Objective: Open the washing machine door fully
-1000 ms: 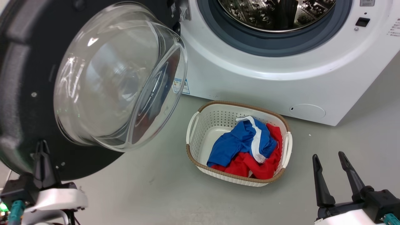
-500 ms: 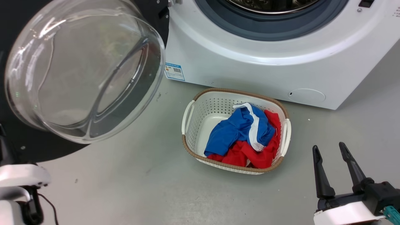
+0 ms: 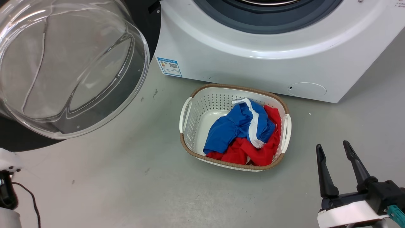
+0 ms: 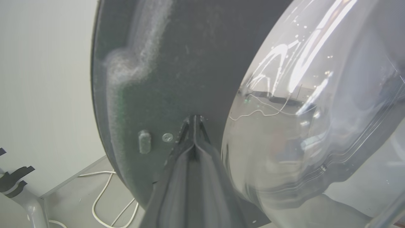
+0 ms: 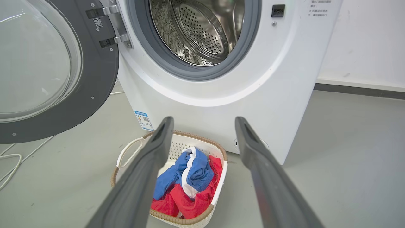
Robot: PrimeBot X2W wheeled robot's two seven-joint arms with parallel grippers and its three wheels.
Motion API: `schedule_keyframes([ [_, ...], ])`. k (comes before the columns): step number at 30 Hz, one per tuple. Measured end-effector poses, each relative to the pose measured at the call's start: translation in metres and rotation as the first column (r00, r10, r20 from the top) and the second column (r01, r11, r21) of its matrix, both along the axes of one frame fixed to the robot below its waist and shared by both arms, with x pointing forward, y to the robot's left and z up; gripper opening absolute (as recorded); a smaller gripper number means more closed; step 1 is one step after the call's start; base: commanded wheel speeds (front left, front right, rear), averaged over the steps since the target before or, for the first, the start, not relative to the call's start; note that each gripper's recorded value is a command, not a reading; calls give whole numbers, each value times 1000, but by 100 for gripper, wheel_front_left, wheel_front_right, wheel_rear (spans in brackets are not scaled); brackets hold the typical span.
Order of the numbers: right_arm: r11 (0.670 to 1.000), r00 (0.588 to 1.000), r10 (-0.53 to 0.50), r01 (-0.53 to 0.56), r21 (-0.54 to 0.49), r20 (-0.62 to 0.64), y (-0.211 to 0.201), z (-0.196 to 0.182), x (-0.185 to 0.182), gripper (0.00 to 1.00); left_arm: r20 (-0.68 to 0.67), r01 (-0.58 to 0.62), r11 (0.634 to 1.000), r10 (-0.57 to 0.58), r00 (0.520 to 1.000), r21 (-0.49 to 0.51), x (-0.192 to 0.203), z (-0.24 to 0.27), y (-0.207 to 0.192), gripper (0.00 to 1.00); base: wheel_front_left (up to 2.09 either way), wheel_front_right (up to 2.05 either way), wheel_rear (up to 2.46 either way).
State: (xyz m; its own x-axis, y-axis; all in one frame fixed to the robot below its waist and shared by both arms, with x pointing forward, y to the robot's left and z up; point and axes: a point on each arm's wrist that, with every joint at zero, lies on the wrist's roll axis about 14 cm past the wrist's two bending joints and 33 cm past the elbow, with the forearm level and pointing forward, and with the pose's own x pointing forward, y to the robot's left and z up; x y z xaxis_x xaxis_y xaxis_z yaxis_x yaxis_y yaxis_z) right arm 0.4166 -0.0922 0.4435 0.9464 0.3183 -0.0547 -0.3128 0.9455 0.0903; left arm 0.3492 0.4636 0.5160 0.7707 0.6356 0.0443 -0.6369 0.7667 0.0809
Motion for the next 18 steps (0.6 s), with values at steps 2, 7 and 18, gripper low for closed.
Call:
schedule_keyframes([
  [2,1000,1000,-1,1,-1,1,0,0,0,100,-1,-3,1000,3,1000,-2,1,1,4,0,0,0,0],
  [7,1000,1000,-1,1,-2,5,-1,2,-1,100,-7,-7,1000,7,1000,-14,2,0,7,0,0,0,0],
  [18,1000,998,-14,13,19,65,-4,29,-11,100,-7,57,998,-57,998,25,-18,9,-6,0,0,0,0],
])
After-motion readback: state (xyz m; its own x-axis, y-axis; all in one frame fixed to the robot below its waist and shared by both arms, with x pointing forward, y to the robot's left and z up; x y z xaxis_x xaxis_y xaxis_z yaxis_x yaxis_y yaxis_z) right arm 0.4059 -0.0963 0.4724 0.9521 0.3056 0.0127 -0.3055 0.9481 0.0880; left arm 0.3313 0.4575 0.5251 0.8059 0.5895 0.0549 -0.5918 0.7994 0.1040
